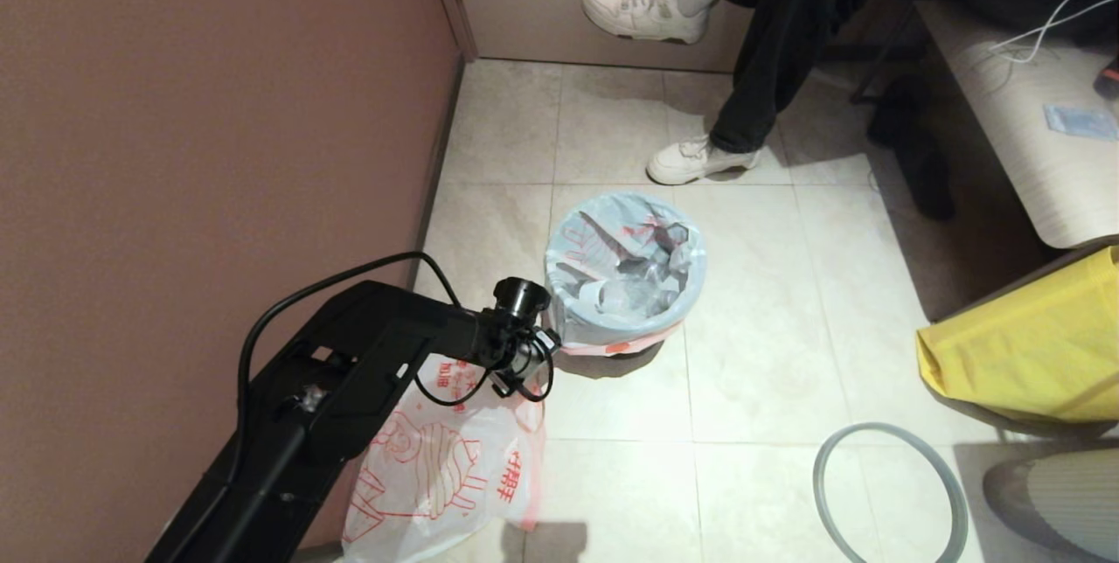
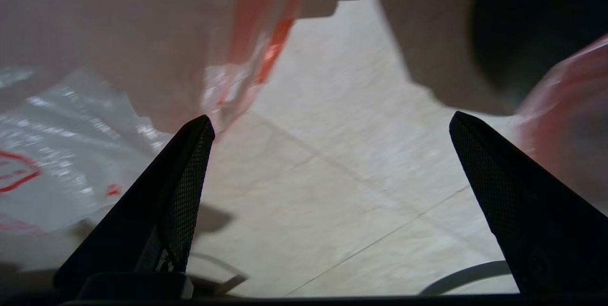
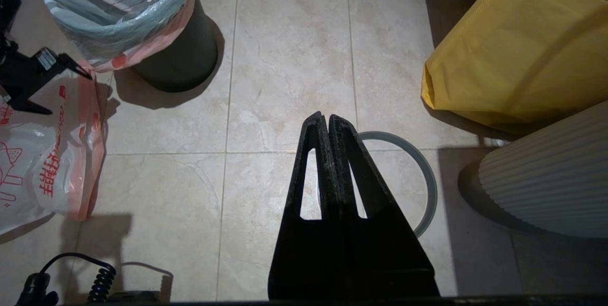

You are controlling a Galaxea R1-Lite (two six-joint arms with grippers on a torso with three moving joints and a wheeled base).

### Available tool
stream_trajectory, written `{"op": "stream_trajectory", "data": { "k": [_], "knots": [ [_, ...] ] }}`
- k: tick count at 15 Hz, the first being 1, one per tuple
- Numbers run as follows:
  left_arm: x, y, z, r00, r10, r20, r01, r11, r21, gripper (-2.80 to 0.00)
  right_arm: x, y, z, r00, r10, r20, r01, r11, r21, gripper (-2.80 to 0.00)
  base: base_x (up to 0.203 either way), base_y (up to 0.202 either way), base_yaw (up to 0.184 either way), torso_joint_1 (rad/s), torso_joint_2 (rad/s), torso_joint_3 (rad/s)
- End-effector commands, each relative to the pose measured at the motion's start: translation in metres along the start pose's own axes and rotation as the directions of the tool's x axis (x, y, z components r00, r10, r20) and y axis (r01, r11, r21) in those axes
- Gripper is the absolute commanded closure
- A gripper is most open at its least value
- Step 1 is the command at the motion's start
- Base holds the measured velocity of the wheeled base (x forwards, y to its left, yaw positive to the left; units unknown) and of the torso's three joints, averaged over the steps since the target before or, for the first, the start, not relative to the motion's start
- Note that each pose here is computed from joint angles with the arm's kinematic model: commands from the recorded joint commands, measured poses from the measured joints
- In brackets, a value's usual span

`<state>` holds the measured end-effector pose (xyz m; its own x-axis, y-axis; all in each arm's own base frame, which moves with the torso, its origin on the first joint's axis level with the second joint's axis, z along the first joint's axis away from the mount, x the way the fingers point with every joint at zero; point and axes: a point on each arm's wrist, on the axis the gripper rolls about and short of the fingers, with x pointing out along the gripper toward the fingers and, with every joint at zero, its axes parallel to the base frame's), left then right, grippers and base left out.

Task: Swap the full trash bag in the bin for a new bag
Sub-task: Place the trash bag on the floor

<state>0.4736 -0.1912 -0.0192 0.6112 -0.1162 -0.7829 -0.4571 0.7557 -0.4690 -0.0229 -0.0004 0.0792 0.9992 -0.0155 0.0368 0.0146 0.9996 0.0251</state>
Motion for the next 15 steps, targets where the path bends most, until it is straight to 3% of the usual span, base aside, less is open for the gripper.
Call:
{"op": "stream_trajectory", "data": {
  "k": [1, 4, 7, 11, 13, 15],
  "knots": [
    [0.01, 0.011, -0.008, 0.994, 0.091, -0.052, -0.087, 0.994, 0.066, -2.8, 0.0, 0.0, 0.0, 1.0, 0.0, 0.0, 0.0, 1.0, 0.0, 0.0, 0.0, 0.0, 0.0, 0.0, 0.0, 0.0],
    [0.009, 0.015, -0.008, 0.989, 0.134, -0.056, -0.128, 0.987, 0.097, -2.8, 0.0, 0.0, 0.0, 1.0, 0.0, 0.0, 0.0, 1.0, 0.0, 0.0, 0.0, 0.0, 0.0, 0.0, 0.0, 0.0],
    [-0.014, 0.006, 0.001, 0.988, 0.14, -0.06, -0.133, 0.985, 0.109, -2.8, 0.0, 0.0, 0.0, 1.0, 0.0, 0.0, 0.0, 1.0, 0.0, 0.0, 0.0, 0.0, 0.0, 0.0, 0.0, 0.0],
    [-0.032, 0.003, -0.003, 0.974, 0.223, -0.045, -0.215, 0.968, 0.13, -2.8, 0.0, 0.0, 0.0, 1.0, 0.0, 0.0, 0.0, 1.0, 0.0, 0.0, 0.0, 0.0, 0.0, 0.0, 0.0, 0.0],
    [-0.048, -0.006, 0.002, 0.98, 0.19, -0.054, -0.184, 0.978, 0.098, -2.8, 0.0, 0.0, 0.0, 1.0, 0.0, 0.0, 0.0, 1.0, 0.0, 0.0, 0.0, 0.0, 0.0, 0.0, 0.0, 0.0],
    [-0.062, -0.014, 0.006, 0.987, 0.11, -0.12, -0.1, 0.991, 0.086, -2.8, 0.0, 0.0, 0.0, 1.0, 0.0, 0.0, 0.0, 1.0, 0.0, 0.0, 0.0, 0.0, 0.0, 0.0, 0.0, 0.0]
  ]
}}
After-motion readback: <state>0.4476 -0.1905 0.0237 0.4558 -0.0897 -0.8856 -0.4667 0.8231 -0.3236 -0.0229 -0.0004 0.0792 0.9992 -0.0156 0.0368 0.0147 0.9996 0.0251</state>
